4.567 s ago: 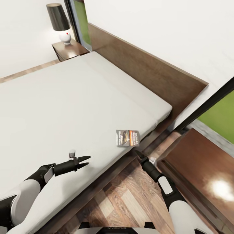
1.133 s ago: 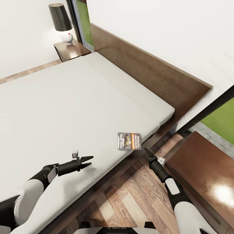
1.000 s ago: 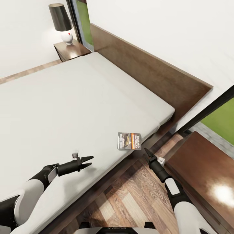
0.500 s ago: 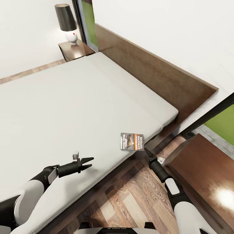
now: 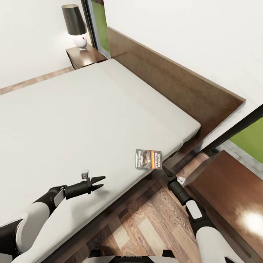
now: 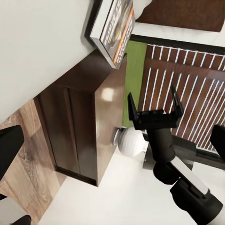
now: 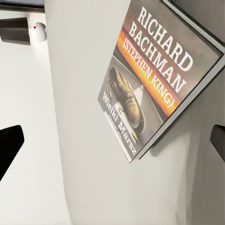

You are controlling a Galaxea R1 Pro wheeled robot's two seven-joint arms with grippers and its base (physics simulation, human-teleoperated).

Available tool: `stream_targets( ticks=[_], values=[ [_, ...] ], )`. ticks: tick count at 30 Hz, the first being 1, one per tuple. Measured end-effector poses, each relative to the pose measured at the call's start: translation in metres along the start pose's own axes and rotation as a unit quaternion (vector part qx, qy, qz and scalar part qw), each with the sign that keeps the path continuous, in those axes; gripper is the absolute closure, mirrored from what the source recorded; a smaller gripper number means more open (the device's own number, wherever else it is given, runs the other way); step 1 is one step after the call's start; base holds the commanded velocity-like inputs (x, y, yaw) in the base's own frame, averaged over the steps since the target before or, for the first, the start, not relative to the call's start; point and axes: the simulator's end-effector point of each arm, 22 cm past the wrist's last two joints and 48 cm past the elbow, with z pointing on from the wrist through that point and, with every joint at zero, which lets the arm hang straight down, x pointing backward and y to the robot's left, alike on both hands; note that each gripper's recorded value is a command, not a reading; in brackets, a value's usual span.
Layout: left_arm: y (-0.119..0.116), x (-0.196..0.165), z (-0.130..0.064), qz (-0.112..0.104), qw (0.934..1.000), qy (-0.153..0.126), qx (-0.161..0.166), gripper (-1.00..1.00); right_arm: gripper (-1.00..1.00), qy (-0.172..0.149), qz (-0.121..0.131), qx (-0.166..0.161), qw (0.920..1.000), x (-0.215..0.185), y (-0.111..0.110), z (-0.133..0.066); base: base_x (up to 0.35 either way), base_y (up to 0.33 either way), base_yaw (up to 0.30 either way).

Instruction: In the bedroom, move the book from the bed onto either nightstand, and place the two sandals side by side next to the bed.

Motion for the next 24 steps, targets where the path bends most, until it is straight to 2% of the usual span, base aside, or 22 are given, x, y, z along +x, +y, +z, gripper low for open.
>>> stream_targets(
  ticks=[5, 13, 24],
  values=[
    [-0.0004, -0.0007, 0.0034, 0.023, 0.9997, -0.006, 0.001, -1.00, -1.00, -0.001, -0.001, -0.001, 1.0000, -0.0006, 0.0004, 0.0000, 0.000, 0.000, 0.000],
    [-0.0006, -0.0004, 0.0042, 0.027, 0.9996, -0.006, 0.002, -1.00, -1.00, -0.001, -0.001, -0.001, 1.0000, -0.0010, 0.0009, 0.0001, 0.000, 0.000, 0.000],
    [-0.0004, -0.0002, 0.0043, 0.028, 0.9996, -0.006, 0.001, -1.00, -1.00, -0.001, -0.002, -0.002, 1.0000, -0.0016, 0.0015, 0.0002, 0.078, -0.041, 0.000]
  ],
)
